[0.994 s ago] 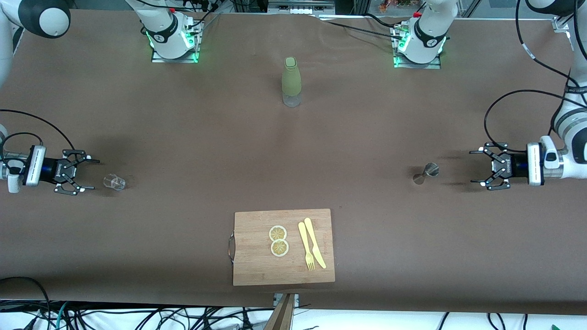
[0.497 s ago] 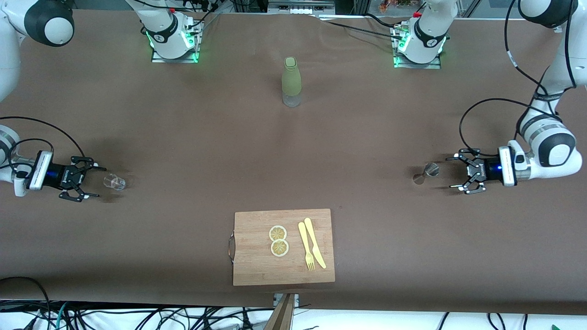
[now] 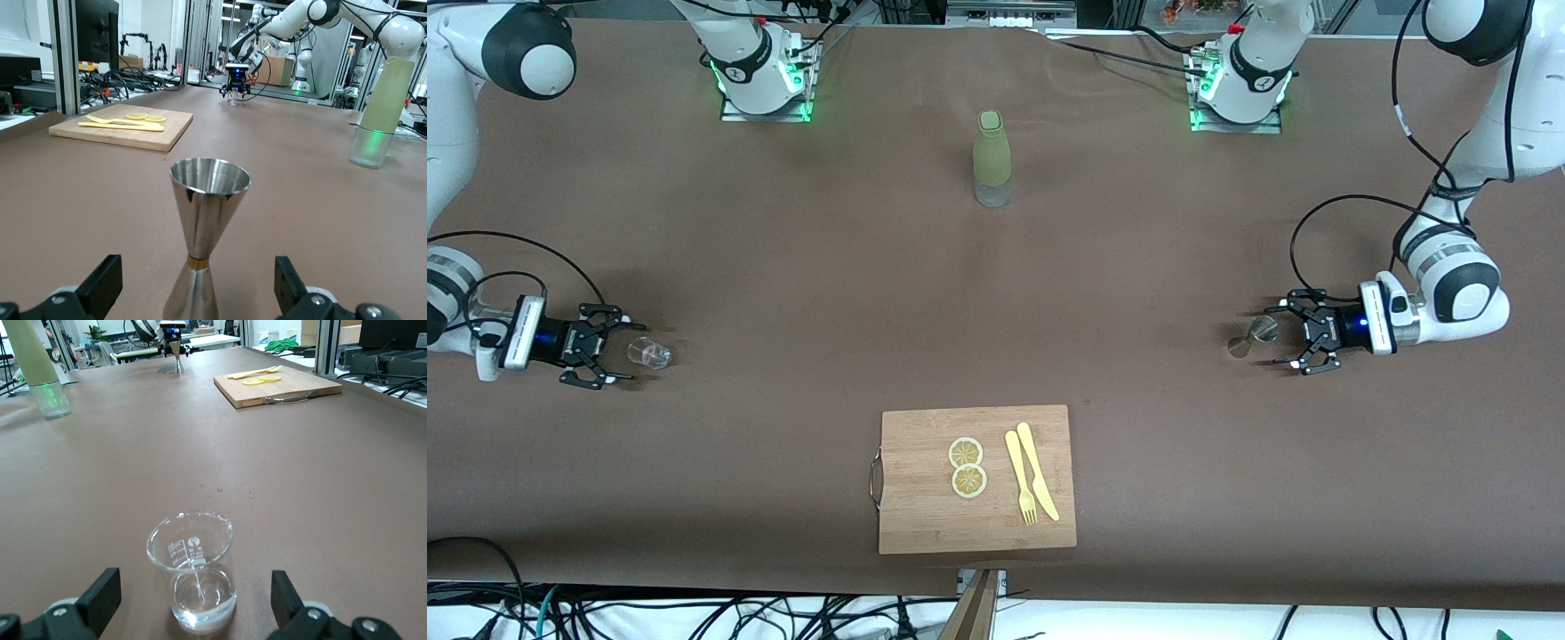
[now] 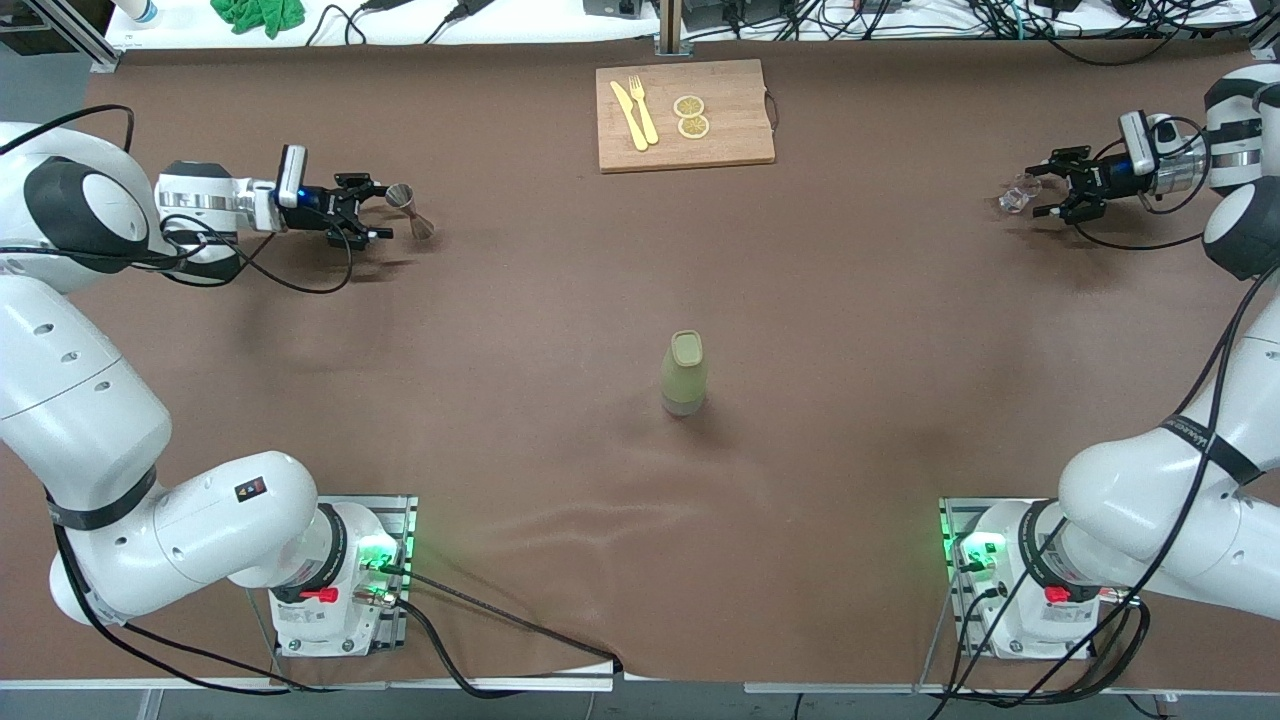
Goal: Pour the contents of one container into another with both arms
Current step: 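Lower the right gripper to the glass beaker while the left gripper reaches the jigger, then close the right gripper on the beaker while the left gripper grasps the jigger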
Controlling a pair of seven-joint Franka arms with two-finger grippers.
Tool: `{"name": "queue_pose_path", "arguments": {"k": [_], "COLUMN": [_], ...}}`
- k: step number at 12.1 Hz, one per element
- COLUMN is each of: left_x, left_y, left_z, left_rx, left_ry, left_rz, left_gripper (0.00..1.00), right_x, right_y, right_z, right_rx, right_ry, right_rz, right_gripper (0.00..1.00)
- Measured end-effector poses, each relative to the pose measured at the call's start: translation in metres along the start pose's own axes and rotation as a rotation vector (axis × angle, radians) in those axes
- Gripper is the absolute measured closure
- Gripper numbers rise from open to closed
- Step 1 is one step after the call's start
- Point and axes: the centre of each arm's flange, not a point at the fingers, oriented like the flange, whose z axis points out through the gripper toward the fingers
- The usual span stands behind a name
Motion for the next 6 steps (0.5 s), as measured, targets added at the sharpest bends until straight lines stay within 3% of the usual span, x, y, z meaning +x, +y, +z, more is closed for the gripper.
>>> {"name": "queue_pose_path", "arguments": {"k": [6], "left_x": [-0.011], "left_y": [0.009], "left_z": [0.034], "left_rx": [0.025], "left_ry": [0.056], "left_rz": [0.010], "left_gripper": [0.00], "right_x": [0.003], "right_y": [0.006], "right_z": [0.011], "right_rx": [0.005], "right_ry": [0.011], "right_rz": [-0.009], "right_gripper": [0.01]}}
